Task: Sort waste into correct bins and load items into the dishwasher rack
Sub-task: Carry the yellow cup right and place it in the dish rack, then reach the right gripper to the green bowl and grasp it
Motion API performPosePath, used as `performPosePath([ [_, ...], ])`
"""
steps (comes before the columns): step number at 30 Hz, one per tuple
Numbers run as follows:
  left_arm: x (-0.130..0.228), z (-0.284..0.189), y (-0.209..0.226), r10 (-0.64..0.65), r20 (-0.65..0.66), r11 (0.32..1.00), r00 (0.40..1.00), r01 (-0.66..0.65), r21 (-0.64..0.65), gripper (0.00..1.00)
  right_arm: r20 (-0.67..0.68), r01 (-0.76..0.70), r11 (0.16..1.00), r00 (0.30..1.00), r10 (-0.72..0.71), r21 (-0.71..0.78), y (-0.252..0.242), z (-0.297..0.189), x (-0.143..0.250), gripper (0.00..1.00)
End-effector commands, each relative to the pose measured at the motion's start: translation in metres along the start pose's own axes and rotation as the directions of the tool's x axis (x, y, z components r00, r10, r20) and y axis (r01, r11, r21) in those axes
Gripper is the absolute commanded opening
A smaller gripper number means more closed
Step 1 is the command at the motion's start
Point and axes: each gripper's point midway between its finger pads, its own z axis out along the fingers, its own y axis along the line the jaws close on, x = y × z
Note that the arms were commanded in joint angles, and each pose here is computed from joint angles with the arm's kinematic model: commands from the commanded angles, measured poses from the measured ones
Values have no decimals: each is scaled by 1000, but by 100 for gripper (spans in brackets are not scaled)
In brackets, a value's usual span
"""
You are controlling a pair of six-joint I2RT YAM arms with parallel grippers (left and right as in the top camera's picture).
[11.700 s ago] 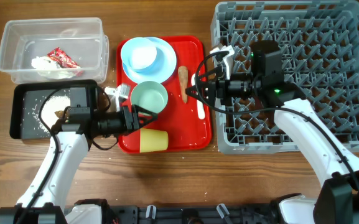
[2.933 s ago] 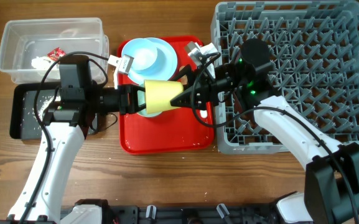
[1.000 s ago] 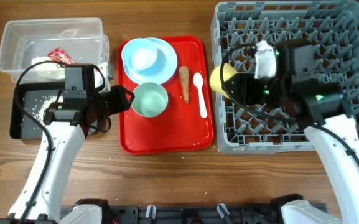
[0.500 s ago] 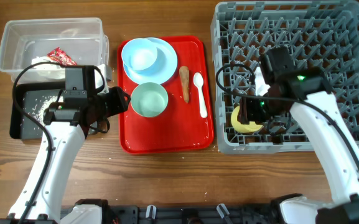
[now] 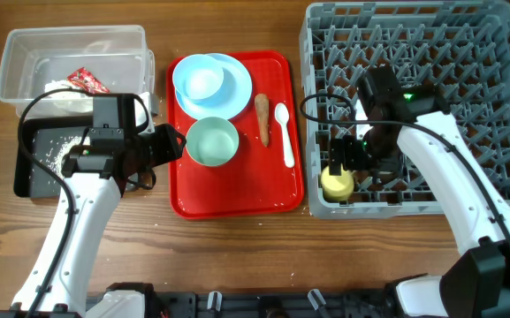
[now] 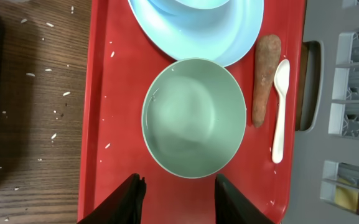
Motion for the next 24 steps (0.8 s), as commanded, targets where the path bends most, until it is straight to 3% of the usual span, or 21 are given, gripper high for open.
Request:
performPosePath([
  [1,2,1,3,5,-2,1000,1000,-5,-14,38,72,-15,1000,997,15,-1,4,-16,-18,100],
  [6,1,1,3,5,1,1000,1000,-5,-12,42,284,40,994,959,-10,-101,31,-80,-61,95],
  [10,-2,1,2,4,13,1000,1000,-4,-8,50,469,223,940,880,-80,-258,98,-105,-99,91],
  [12,-10,-1,2,4,42,1000,999,-4,-3,54,494,278,923,861,-117,-266,127,-98,-107,91],
  [16,-25,-10,2,-11,78,1000,997,10,13,50,472,338,900,863,-180,-274,169,-66,-112,90],
  [24,-32,-13,-13,18,99,998,995,-23,55,50,455,330,899,873,-175,-287,187,-35,-128,86],
])
